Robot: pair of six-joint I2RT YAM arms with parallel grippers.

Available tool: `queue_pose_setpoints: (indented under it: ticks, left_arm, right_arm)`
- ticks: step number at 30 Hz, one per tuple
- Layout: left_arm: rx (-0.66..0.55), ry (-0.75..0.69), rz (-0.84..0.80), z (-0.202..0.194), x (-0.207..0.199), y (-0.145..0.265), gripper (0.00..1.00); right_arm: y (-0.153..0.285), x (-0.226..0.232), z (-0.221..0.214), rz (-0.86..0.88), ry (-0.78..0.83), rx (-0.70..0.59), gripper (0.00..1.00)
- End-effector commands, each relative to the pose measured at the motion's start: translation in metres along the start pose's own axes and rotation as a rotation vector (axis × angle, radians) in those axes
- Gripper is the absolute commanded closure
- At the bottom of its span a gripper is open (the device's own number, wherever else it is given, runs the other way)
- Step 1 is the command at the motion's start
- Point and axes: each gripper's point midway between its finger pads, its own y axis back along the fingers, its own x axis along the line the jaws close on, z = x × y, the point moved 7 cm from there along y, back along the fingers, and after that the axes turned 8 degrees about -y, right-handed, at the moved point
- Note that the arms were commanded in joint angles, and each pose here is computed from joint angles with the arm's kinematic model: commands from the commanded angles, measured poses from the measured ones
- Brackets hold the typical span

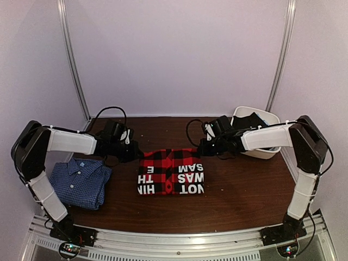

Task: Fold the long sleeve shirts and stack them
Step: Fold the 2/3-rectangle-folded shirt at the center of the board, then pick up the square-folded shirt from the center of the board.

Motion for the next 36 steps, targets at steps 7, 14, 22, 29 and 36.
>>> queue_pose_setpoints:
  ticks: [7,14,22,29,36]
  left_arm:
    - [-0.047,-0.066,0.026,0.038,0.003,0.0,0.6]
    - [-0.059,-0.103,0.02,0.043,-0.005,0.014,0.5]
    - [-0.006,-0.139,-0.049,0.017,-0.035,0.006,0.64]
    - [0.033,-0.132,-0.061,0.018,-0.037,-0.029,0.73]
    - [0.066,-0.124,-0.002,0.032,-0.019,-0.072,0.76]
  right_arm:
    - [0.003,-0.01,0.019,-0.072,-0.014,-0.052,0.94]
    - [0.026,0.013,0.025,-0.092,0.032,-0.085,0.59]
    - [0.019,0.057,0.002,-0.013,0.091,-0.033,0.64]
    - [-0.02,0.062,-0.005,0.002,0.104,0.024,0.71]
    - [-0.058,0.046,-0.001,-0.028,0.095,0.071,0.72]
